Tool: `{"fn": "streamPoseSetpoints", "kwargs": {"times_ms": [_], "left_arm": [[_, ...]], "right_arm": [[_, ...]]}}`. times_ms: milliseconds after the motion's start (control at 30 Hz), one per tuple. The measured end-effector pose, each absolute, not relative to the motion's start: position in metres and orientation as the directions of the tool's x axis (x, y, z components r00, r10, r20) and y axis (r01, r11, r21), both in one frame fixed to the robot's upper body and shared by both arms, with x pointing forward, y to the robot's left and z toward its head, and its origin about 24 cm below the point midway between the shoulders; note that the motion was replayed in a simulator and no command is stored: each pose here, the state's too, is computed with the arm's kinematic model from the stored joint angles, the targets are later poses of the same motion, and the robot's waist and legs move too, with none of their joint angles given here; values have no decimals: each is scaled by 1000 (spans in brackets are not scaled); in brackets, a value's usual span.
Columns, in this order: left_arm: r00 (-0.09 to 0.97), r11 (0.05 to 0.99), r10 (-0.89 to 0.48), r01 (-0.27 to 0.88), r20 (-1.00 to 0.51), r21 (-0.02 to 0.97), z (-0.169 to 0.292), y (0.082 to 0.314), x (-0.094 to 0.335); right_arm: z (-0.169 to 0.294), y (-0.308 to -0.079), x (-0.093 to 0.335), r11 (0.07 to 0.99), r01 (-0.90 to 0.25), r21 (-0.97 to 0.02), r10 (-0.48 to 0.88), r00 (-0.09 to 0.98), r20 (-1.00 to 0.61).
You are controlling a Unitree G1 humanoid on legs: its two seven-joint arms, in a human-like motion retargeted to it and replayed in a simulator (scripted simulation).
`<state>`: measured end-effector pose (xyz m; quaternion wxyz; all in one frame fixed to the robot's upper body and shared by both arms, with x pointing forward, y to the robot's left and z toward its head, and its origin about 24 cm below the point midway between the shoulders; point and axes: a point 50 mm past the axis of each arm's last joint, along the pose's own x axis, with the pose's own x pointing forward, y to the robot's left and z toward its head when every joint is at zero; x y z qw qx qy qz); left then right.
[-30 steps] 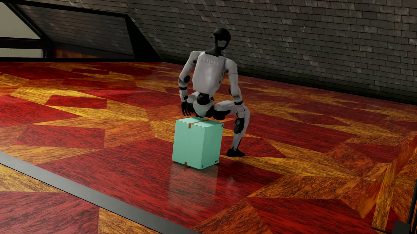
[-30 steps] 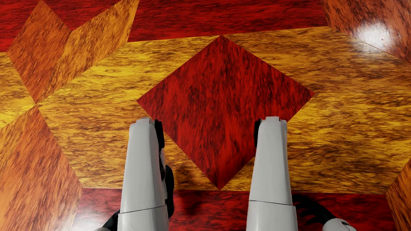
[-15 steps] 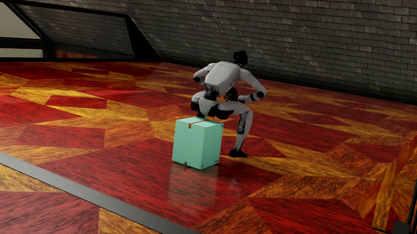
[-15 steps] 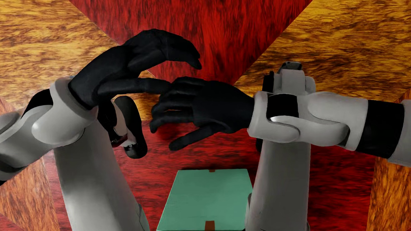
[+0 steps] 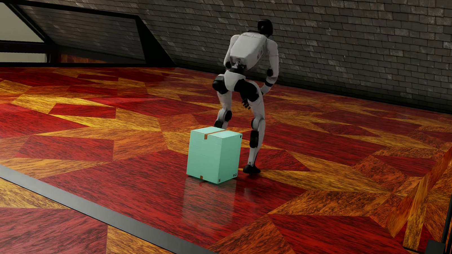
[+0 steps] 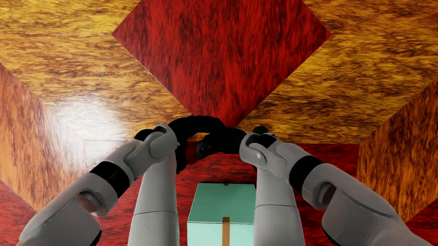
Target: Stand up from the light teal box
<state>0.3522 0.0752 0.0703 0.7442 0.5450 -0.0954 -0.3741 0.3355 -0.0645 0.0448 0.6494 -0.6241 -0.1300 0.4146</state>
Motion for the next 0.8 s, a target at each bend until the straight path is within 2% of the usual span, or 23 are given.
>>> {"fn": "streamPoseSetpoints", "kwargs": {"times_ms": [33,67,100,167,233,300,400,467,533,633,700,800], "left_arm": [[681,92,-616,562,-396,822,39,74,345],[650,87,-577,652,-495,754,13,74,334],[622,129,-542,725,-564,676,-10,79,321],[606,292,-482,792,-632,537,-48,98,292],[617,495,-395,767,-681,408,-78,129,263],[628,640,-310,693,-713,332,-99,157,232],[609,756,-190,591,-770,281,-123,188,190],[532,797,-115,554,-839,242,-140,203,159],[439,811,-82,551,-895,196,-150,209,137],[369,837,-50,522,-928,162,-159,214,112],[362,842,-69,521,-930,141,-159,212,108],[390,830,-113,542,-914,129,-158,204,114]], "right_arm": [[21,-67,328,-151,-495,-855,653,600,-463],[-2,-77,321,-74,-611,-788,582,615,-531],[-24,-90,310,55,-697,-715,511,634,-580],[-54,-112,285,256,-766,-589,449,634,-630],[-69,-133,262,380,-771,-511,427,637,-642],[-78,-155,241,467,-749,-470,397,652,-646],[-97,-197,209,632,-652,-419,251,684,-685],[-120,-222,176,742,-554,-378,87,638,-765],[-137,-241,144,779,-515,-358,-39,529,-847],[-149,-253,110,754,-583,-304,-69,389,-919],[-149,-257,101,741,-617,-266,-36,358,-933],[-146,-257,103,748,-609,-263,-9,388,-922]]}}
